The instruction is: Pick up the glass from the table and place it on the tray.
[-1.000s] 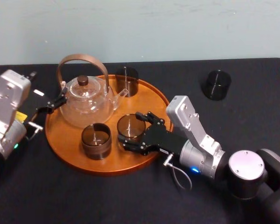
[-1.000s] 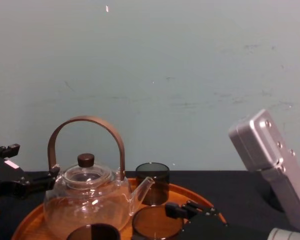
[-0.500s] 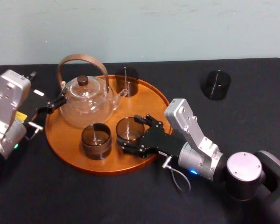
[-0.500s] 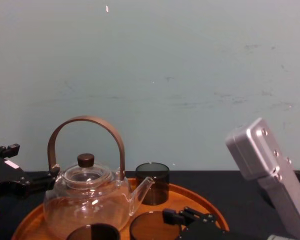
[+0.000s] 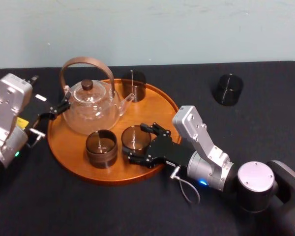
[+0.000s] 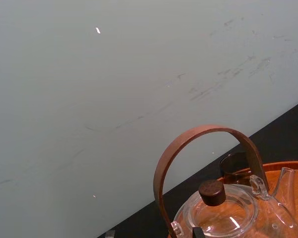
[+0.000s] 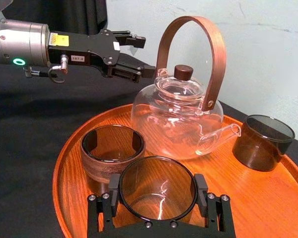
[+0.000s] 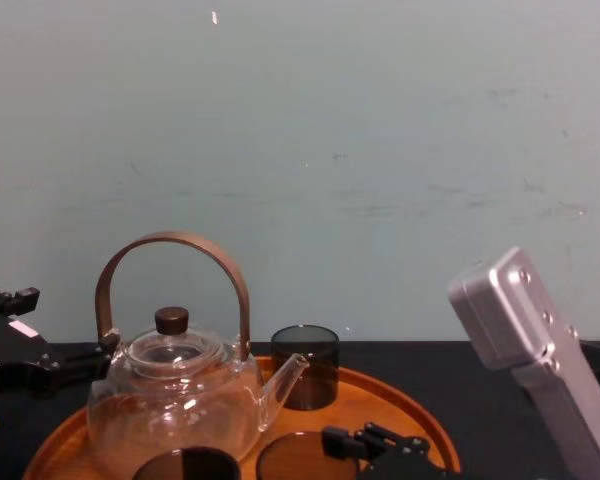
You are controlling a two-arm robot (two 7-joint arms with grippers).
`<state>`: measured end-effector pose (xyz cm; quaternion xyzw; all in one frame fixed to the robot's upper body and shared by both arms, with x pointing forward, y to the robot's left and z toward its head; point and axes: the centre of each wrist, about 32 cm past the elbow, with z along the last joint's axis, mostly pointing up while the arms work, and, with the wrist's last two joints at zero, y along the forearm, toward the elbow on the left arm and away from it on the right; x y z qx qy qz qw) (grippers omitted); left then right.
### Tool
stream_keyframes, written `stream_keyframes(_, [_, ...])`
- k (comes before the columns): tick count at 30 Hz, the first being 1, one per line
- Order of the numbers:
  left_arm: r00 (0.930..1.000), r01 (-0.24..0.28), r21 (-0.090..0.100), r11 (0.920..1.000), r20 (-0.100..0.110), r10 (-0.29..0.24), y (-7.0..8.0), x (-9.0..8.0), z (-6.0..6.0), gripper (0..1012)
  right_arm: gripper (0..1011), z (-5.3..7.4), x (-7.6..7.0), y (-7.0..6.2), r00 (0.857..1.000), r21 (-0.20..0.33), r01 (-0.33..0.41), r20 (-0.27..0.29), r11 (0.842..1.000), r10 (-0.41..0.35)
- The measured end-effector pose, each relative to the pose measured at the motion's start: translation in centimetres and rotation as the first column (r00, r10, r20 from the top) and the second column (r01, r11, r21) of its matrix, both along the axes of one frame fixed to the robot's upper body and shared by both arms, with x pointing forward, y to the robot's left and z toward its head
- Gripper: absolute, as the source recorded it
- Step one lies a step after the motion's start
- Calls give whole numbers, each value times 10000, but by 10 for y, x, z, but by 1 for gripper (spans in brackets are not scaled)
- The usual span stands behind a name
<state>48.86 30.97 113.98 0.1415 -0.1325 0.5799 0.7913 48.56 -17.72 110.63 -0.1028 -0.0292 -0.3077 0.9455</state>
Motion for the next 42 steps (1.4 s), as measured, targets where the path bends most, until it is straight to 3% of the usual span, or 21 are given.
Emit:
stream_keyframes(38, [10000, 0, 1, 10000, -1, 0, 0, 0, 0, 1010, 905, -6, 1, 1, 9999, 7, 24, -140, 10000, -24])
stream_keyframes(42, [10000, 0, 0, 10000, -1, 0, 0, 0, 0, 1010, 971, -6, 1, 1, 9999, -15, 28, -142, 10000, -29])
